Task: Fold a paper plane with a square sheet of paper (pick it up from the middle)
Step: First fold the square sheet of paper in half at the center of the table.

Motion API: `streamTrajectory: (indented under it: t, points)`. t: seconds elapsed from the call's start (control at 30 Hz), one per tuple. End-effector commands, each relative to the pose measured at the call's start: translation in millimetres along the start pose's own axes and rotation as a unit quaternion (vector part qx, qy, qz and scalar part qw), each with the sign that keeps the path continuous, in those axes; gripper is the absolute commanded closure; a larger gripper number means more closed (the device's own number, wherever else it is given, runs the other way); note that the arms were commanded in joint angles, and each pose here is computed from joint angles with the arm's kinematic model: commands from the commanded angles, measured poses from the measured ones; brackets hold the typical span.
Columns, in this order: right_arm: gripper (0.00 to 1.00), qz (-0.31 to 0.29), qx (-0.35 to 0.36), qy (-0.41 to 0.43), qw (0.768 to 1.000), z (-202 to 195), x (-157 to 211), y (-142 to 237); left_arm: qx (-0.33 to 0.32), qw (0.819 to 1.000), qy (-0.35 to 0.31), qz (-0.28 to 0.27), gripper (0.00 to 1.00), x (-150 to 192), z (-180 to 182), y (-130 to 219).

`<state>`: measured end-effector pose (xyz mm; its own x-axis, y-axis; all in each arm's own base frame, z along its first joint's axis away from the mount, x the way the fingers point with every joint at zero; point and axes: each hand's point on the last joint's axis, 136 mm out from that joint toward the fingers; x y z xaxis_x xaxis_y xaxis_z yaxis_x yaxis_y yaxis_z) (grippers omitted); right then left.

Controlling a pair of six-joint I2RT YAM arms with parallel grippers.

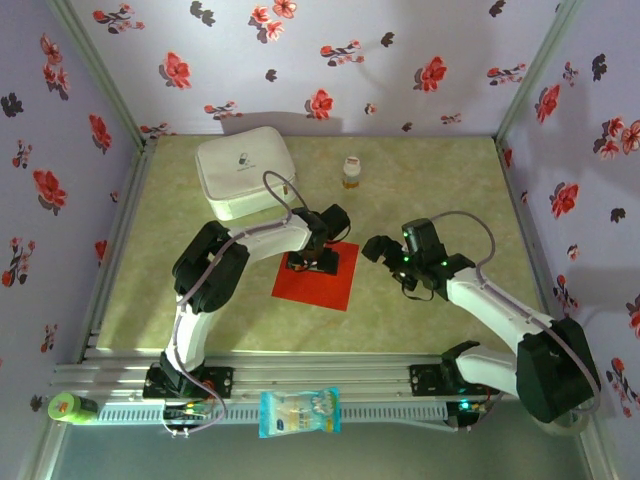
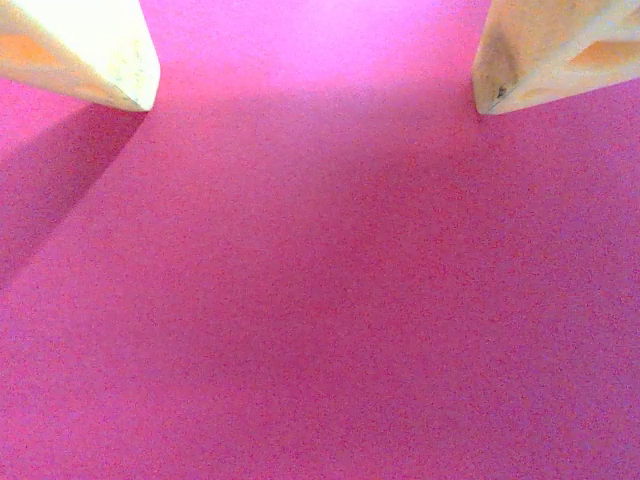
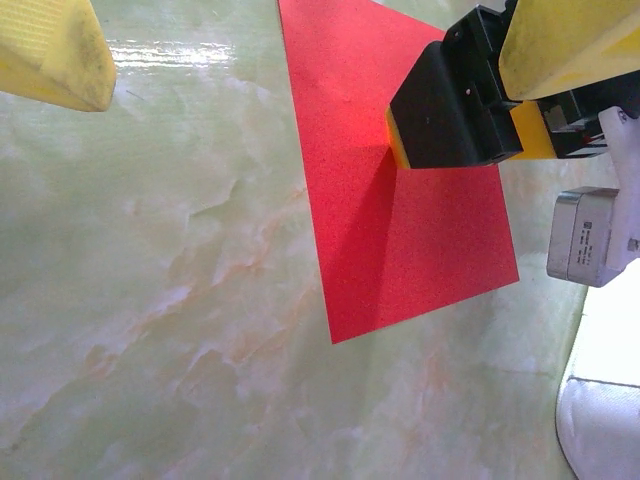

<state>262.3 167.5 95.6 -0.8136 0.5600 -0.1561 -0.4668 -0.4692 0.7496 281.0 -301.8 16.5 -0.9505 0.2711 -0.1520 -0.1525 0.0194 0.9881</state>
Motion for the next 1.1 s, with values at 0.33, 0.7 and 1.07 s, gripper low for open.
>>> streamTrajectory:
  t: [0.33, 0.7, 1.07]
  points:
    - [0.01, -0.018, -0.003, 0.004, 1.0, 1, -5, 8, -0.016, 1.0, -0.009, -0.013, 0.17, -8, -7, 18]
    - [0.01, -0.016, -0.003, 0.006, 1.0, -1, -3, 10, 0.004, 1.0, -0.023, 0.006, 0.16, -3, -17, 4]
    - [0.01, -0.015, -0.003, -0.001, 1.0, -3, -1, 10, -0.011, 0.999, -0.026, 0.047, 0.18, 22, -7, -29]
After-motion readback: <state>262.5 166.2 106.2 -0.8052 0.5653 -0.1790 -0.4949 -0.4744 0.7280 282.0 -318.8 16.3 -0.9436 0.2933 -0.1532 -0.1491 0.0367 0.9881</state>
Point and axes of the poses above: each hand's point on the last joint's axis, 136 mm out from that joint toward the fingers, its own y axis back along the fingers, its own z axis along the line the jaws close on, x = y × z, and after that the axes turned 5 degrees about -y, right-handed
